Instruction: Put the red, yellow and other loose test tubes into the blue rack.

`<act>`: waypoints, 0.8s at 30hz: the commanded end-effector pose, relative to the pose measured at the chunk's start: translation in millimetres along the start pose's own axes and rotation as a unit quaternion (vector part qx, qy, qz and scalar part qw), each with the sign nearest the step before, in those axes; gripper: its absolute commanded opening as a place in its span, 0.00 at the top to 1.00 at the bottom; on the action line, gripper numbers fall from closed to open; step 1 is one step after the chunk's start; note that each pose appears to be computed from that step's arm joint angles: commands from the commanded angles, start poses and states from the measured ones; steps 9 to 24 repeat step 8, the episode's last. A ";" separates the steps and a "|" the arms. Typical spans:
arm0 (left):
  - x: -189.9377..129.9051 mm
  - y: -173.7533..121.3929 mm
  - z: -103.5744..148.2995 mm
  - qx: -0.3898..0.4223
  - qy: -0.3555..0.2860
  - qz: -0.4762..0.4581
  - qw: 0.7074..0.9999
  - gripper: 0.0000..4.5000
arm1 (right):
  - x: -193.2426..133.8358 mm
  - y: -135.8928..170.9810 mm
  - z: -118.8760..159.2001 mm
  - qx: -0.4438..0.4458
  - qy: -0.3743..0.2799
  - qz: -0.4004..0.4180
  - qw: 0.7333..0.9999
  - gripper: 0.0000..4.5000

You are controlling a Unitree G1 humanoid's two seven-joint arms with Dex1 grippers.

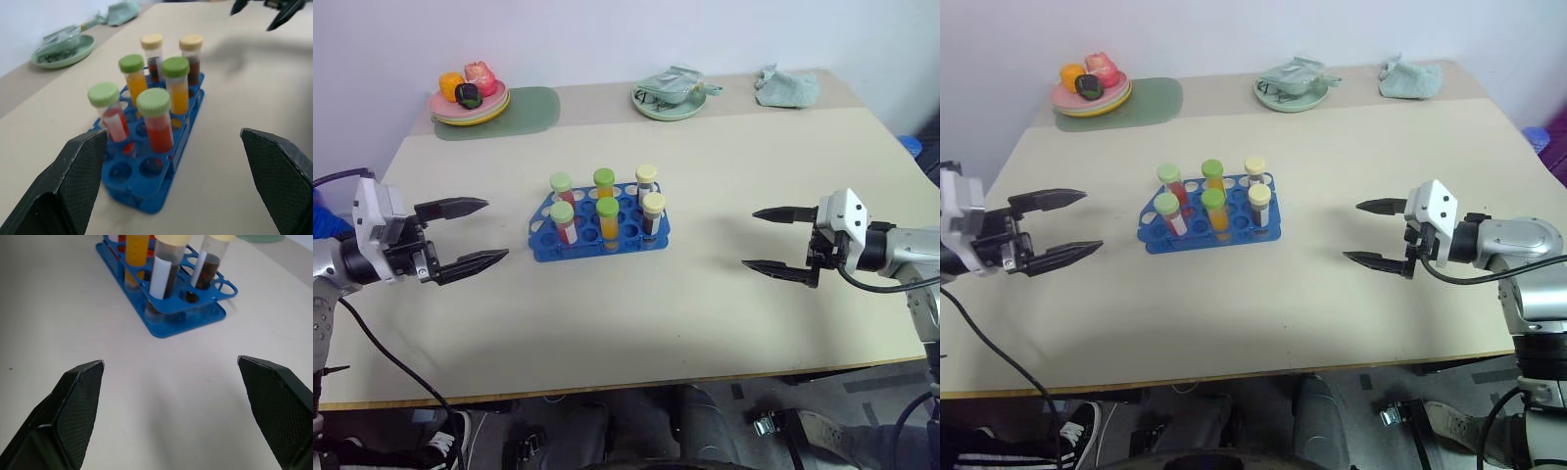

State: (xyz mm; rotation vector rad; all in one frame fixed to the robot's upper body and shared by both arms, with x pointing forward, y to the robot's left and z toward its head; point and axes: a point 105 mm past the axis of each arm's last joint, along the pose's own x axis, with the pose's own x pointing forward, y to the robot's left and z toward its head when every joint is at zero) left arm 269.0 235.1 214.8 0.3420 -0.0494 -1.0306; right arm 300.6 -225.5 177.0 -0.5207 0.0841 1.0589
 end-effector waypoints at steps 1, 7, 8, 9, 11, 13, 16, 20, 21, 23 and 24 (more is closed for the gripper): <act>12.6 -2.7 10.0 0.009 -0.005 -0.019 1.000 0.01 | -14.4 -14.6 13.6 -0.027 -0.006 -0.026 0.999 0.00; 24.5 1.0 7.5 0.001 -0.021 -0.008 1.000 0.01 | -17.2 -8.6 15.8 -0.027 -0.001 -0.028 0.999 0.00; 24.9 1.3 6.9 -0.002 -0.023 -0.007 1.000 0.01 | -17.5 -8.7 16.8 -0.028 0.000 -0.030 0.999 0.00; 24.9 1.3 6.9 -0.002 -0.023 -0.007 1.000 0.01 | -17.5 -8.7 16.8 -0.028 0.000 -0.030 0.999 0.00; 24.9 1.3 6.9 -0.002 -0.023 -0.007 1.000 0.01 | -17.5 -8.7 16.8 -0.028 0.000 -0.030 0.999 0.00; 24.9 1.3 6.9 -0.002 -0.023 -0.007 1.000 0.01 | -17.5 -8.7 16.8 -0.028 0.000 -0.030 0.999 0.00; 24.9 1.3 6.9 -0.002 -0.023 -0.007 1.000 0.01 | -17.5 -8.7 16.8 -0.028 0.000 -0.030 0.999 0.00; 24.9 1.3 6.9 -0.002 -0.023 -0.007 1.000 0.01 | -17.5 -8.7 16.8 -0.028 0.000 -0.030 0.999 0.00; 24.9 1.3 6.9 -0.002 -0.023 -0.007 1.000 0.01 | -17.5 -8.7 16.8 -0.028 0.000 -0.030 0.999 0.00; 24.9 1.3 6.9 -0.002 -0.023 -0.007 1.000 0.01 | -17.5 -8.7 16.8 -0.028 0.000 -0.030 0.999 0.00; 24.9 1.3 6.9 -0.002 -0.023 -0.007 1.000 0.01 | -17.5 -8.7 16.8 -0.028 0.000 -0.030 0.999 0.00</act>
